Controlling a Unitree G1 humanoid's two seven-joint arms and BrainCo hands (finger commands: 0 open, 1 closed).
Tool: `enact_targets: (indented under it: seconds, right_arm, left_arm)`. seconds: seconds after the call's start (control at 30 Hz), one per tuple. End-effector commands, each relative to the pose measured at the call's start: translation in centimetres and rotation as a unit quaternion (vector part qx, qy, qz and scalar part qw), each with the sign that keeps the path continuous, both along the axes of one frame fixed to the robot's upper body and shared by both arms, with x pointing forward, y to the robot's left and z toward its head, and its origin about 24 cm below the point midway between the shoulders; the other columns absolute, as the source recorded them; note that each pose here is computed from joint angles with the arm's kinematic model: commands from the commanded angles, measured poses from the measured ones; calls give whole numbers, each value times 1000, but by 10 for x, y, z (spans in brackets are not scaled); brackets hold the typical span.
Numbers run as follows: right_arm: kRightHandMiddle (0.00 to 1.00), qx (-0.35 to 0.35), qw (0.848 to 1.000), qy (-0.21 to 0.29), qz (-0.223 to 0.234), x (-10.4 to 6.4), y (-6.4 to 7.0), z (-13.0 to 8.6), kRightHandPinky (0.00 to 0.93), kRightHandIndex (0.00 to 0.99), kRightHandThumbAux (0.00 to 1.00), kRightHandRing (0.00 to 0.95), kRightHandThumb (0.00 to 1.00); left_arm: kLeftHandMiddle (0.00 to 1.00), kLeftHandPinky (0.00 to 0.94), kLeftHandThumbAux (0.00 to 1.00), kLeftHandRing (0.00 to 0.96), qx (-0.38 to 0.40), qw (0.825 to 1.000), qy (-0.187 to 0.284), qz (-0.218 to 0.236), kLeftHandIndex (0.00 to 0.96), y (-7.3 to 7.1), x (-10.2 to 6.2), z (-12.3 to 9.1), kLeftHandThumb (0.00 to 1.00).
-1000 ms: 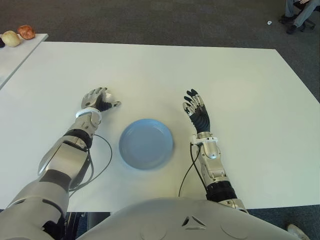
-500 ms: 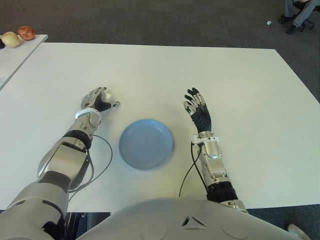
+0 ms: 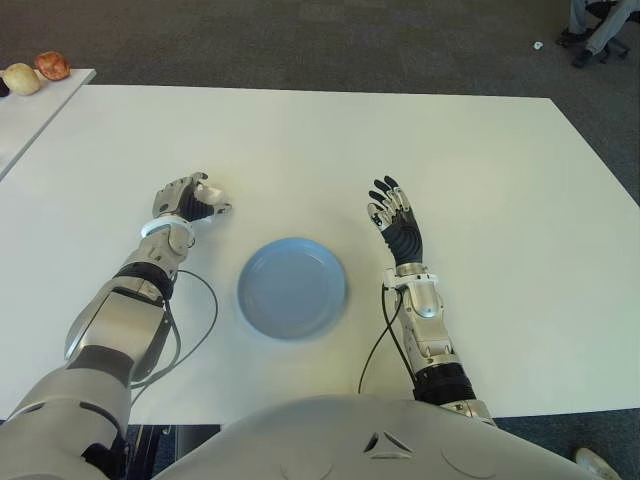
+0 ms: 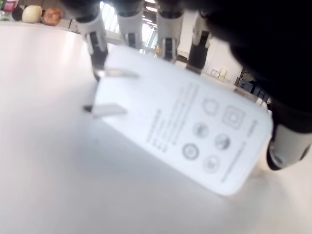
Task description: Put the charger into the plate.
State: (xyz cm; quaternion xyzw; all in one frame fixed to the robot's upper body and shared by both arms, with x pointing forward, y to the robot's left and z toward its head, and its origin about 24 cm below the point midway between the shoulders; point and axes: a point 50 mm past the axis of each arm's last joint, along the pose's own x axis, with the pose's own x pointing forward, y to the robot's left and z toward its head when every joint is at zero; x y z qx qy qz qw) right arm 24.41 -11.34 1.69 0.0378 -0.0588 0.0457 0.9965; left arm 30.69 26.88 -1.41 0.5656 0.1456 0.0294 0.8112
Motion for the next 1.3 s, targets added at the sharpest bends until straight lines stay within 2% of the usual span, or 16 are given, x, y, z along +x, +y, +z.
enact_targets:
  seconds: [0.03,0.1,0.17,0.3,0.5,0.67,0.97,1.3]
  right_arm:
    - [144,20,1000,18,-2,-1,7,-5,159,28,608,144,8]
    - [144,22,1000,19,-2,-1,7,-5,160,29,608,144,5]
    - [143,23,1000,19,-2,-1,7,-4,160,30,609,143,2]
    - [141,25,999,19,-2,-2,7,-4,158,29,606,141,0]
    - [142,28,999,22,-4,-2,8,-3,161,33,607,142,0]
    - [146,29,999,24,-4,-1,7,-3,164,35,606,145,0]
    - [144,30,999,21,-3,-1,7,-2,158,36,601,143,0]
    - [141,28,999,21,-3,-1,7,-1,152,35,580,139,0]
  left_arm:
    - [555,481,584,554,15,998,53,-7,298,-1,-27,-29,567]
    - [633,572,649,638,32,999,35,-9,375,0,-28,-29,656]
    - [671,620,671,678,44,999,25,-10,403,0,-30,-29,689]
    - [750,718,690,760,74,997,17,-12,431,0,-40,-36,724]
    - [813,816,695,814,85,996,5,-11,441,-2,-45,-39,741]
    - [844,853,696,841,73,997,-23,-10,442,-11,-42,-39,747]
    - [876,874,696,871,29,998,-61,4,442,-11,-43,-35,751]
    - [890,885,696,882,19,995,-99,-23,442,-13,-41,-28,753]
